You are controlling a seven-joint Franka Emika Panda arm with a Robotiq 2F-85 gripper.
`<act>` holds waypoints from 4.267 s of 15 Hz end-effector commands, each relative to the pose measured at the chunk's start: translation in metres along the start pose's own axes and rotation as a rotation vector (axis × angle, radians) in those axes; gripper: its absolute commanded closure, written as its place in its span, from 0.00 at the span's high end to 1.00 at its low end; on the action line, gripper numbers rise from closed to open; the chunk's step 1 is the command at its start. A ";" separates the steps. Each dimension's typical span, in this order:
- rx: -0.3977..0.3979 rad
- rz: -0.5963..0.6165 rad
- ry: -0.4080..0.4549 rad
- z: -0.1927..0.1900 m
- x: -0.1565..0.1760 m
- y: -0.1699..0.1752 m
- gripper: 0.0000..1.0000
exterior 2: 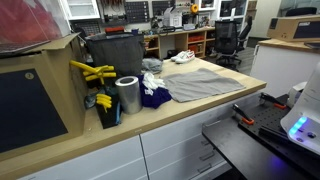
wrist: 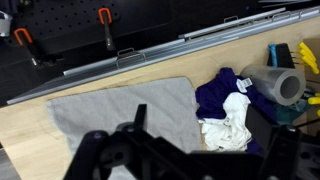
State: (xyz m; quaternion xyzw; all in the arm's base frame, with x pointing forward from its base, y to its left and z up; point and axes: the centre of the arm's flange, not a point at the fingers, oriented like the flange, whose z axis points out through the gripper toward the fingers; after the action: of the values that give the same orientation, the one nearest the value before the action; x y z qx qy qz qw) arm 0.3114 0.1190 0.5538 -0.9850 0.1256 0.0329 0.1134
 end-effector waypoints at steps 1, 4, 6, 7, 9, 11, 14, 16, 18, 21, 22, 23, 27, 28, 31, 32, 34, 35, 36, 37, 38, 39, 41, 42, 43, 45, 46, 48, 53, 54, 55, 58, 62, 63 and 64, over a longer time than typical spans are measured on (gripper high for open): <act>-0.012 -0.002 0.005 0.001 -0.001 0.003 1.00; -0.037 0.034 0.023 0.004 0.003 0.021 1.00; -0.065 0.060 0.045 0.002 0.007 0.037 1.00; -0.082 0.069 0.048 0.003 0.009 0.046 1.00; -0.119 0.061 0.053 0.005 0.014 0.065 1.00; -0.161 0.050 0.059 0.008 0.021 0.088 1.00; -0.215 0.049 0.055 0.012 0.033 0.125 1.00; -0.246 0.052 0.051 0.018 0.042 0.151 1.00; -0.269 0.060 0.052 0.025 0.050 0.172 1.00; -0.298 0.080 0.064 0.036 0.061 0.195 1.00; -0.308 0.092 0.069 0.040 0.064 0.200 1.00; -0.324 0.102 0.073 0.045 0.069 0.208 1.00; -0.375 0.123 0.059 0.052 0.083 0.221 1.00; -0.353 0.116 0.065 0.052 0.073 0.218 1.00; -0.355 0.119 0.054 0.056 0.075 0.219 1.00; -0.355 0.118 0.055 0.055 0.074 0.219 1.00; -0.351 0.118 0.059 0.063 0.078 0.214 1.00; -0.345 0.124 0.050 0.073 0.081 0.219 1.00; -0.346 0.131 0.043 0.081 0.082 0.223 1.00; -0.348 0.132 0.041 0.093 0.083 0.228 1.00; -0.346 0.133 0.041 0.103 0.084 0.231 1.00; -0.347 0.133 0.045 0.112 0.085 0.234 1.00; -0.348 0.137 0.042 0.134 0.088 0.243 1.00; -0.348 0.139 0.035 0.149 0.090 0.249 1.00; -0.347 0.138 0.028 0.160 0.091 0.254 1.00; -0.353 0.141 0.020 0.180 0.095 0.264 1.00; -0.359 0.147 0.015 0.188 0.099 0.270 1.00; -0.371 0.156 0.003 0.205 0.106 0.279 1.00; -0.430 0.196 -0.050 0.252 0.114 0.302 1.00; -0.441 0.204 -0.060 0.261 0.114 0.305 1.00; -0.451 0.212 -0.070 0.271 0.115 0.307 1.00; -0.466 0.221 -0.089 0.293 0.117 0.307 1.00; -0.473 0.228 -0.105 0.317 0.124 0.303 1.00; -0.470 0.230 -0.106 0.321 0.126 0.302 1.00; -0.467 0.228 -0.106 0.325 0.127 0.300 1.00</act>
State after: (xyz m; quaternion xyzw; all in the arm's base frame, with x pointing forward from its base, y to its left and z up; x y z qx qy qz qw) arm 0.3342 -0.1229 0.1778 -0.9617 0.2140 0.1305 -0.1111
